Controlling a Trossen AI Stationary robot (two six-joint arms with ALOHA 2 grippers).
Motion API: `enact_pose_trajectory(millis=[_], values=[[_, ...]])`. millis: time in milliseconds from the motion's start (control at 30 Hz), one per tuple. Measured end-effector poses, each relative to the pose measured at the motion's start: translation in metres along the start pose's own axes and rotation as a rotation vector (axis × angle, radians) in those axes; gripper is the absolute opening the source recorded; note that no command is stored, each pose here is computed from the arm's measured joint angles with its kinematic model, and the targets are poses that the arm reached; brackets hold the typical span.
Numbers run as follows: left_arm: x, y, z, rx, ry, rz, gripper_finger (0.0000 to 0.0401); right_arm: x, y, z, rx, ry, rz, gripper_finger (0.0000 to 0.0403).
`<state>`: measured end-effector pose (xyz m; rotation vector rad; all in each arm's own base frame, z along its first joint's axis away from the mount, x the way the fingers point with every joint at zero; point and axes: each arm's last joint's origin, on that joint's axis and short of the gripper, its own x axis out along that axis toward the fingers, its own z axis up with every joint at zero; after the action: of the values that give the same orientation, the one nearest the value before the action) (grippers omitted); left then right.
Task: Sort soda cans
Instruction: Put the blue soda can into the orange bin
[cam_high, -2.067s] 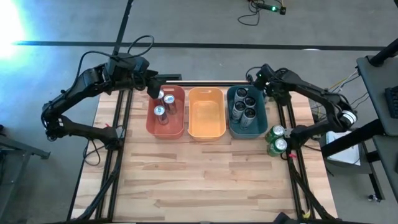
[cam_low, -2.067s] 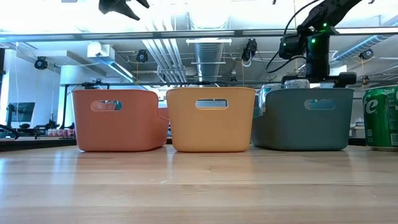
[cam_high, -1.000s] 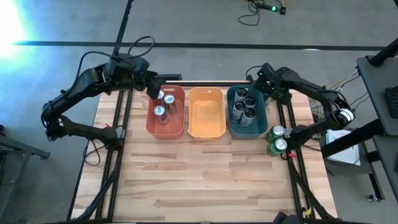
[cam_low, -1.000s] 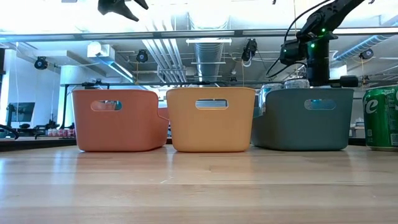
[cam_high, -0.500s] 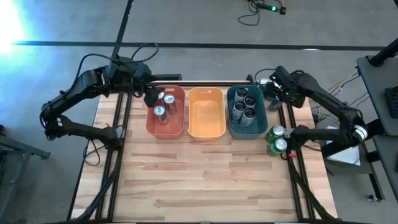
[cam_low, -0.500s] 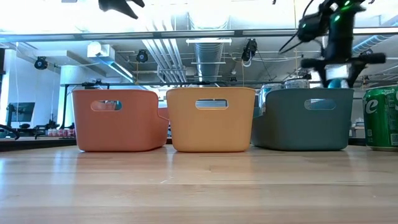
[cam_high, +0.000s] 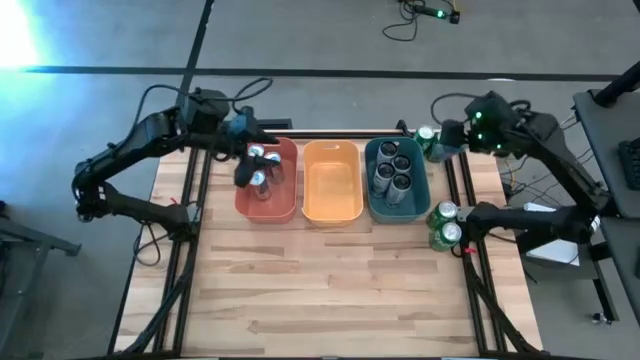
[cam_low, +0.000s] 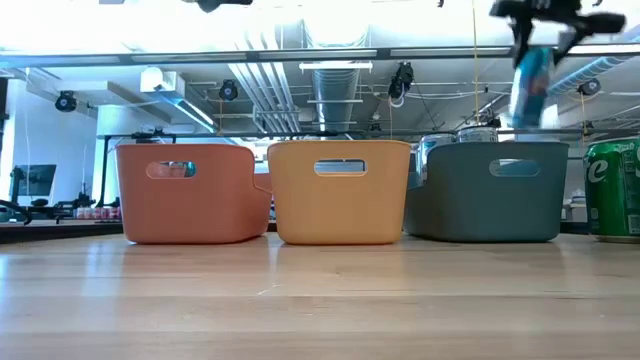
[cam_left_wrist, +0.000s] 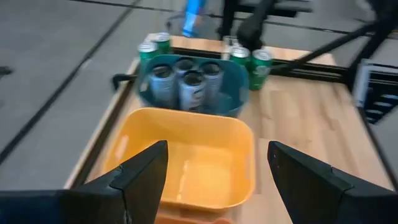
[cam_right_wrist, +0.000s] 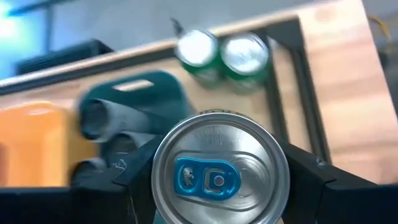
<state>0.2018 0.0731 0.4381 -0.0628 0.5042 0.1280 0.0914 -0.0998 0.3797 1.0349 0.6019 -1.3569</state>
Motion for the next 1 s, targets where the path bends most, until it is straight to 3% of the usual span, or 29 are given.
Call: enact_pose_trajectory(millis=[267,467,733,1000], values=[[0.049,0.005,0.007,-0.021,0.012,-0.045,0.0261,-0.042,0.049,0.027,-0.257,-0.005,0.228,0.0235],[0.090,0.003,0.012,0.007,0.002,-0.082,0.0261,-0.051,0.108,0.022,-0.496,0.073,0.436,0.0234],[0.139,0.010,0.021,-0.003,-0.099,-0.058,0.0261,-0.048,0.166,0.008,-0.618,0.133,0.536,0.0233],[0.169,-0.001,0.025,0.051,-0.159,-0.116,0.0261,-0.041,0.194,-0.006,-0.725,0.228,0.622,0.0240]])
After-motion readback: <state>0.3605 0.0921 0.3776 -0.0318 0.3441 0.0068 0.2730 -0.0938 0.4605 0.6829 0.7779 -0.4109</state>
